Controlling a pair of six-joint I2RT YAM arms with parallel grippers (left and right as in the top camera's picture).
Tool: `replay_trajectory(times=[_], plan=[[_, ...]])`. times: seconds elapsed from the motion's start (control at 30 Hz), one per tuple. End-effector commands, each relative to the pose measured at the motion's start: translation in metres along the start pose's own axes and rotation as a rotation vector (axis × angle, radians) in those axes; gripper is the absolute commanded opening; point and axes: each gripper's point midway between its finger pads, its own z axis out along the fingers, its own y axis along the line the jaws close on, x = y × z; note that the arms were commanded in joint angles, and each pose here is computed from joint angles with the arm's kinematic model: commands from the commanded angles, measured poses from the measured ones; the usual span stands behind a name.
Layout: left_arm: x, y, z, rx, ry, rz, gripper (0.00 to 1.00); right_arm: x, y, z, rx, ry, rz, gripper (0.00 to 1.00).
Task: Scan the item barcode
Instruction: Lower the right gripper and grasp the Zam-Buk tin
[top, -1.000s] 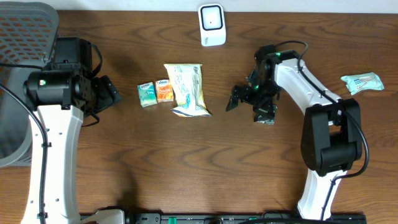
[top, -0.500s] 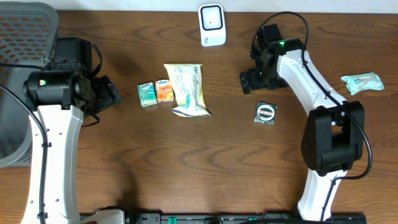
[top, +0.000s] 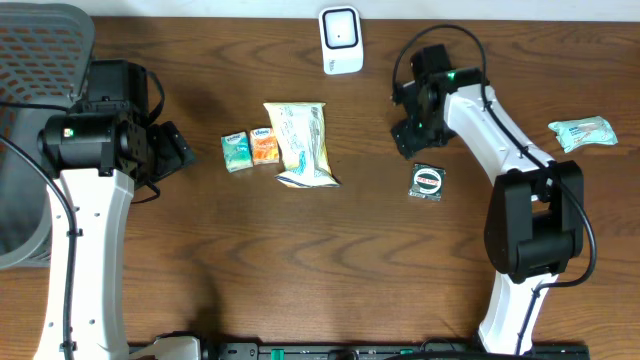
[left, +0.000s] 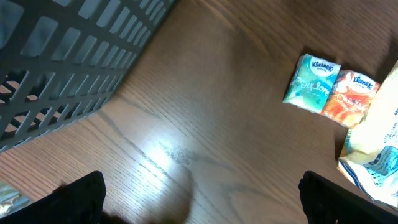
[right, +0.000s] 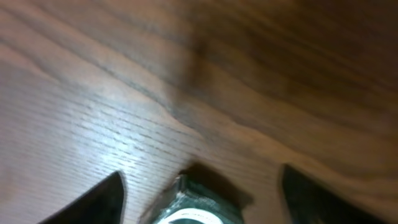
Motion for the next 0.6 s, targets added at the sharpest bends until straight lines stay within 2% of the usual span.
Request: replay_trajectory(times=[0.0, 0.07, 0.17, 0.27, 0.33, 0.57], plan=[[-0.001, 0.003, 0.001, -0.013, 0.002, -0.011, 0.98, 0.018, 0.006, 0.017, -0.036, 0.046, -0.021, 0.52], [-0.001, 0.003, 0.001, -0.013, 0.002, -0.011, 0.98, 0.027, 0.008, 0.024, -0.041, 0.07, -0.017, 0.41], [-0.001, 0.003, 0.001, -0.013, 0.002, -0.011, 0.98, 0.038, 0.01, 0.028, -0.046, 0.102, 0.028, 0.42], [-0.001, 0.003, 0.001, -0.013, 0.002, -0.011, 0.97, 0.048, 0.013, 0.027, -0.052, 0.147, 0.084, 0.58], [-0.001, 0.003, 0.001, -0.013, 0.002, -0.011, 0.98, 0.057, 0.016, 0.025, -0.057, 0.187, 0.131, 0.77], [-0.001, 0.003, 0.001, -0.013, 0.002, -0.011, 0.98, 0.087, 0.049, 0.013, -0.21, 0.328, 0.255, 0.81]])
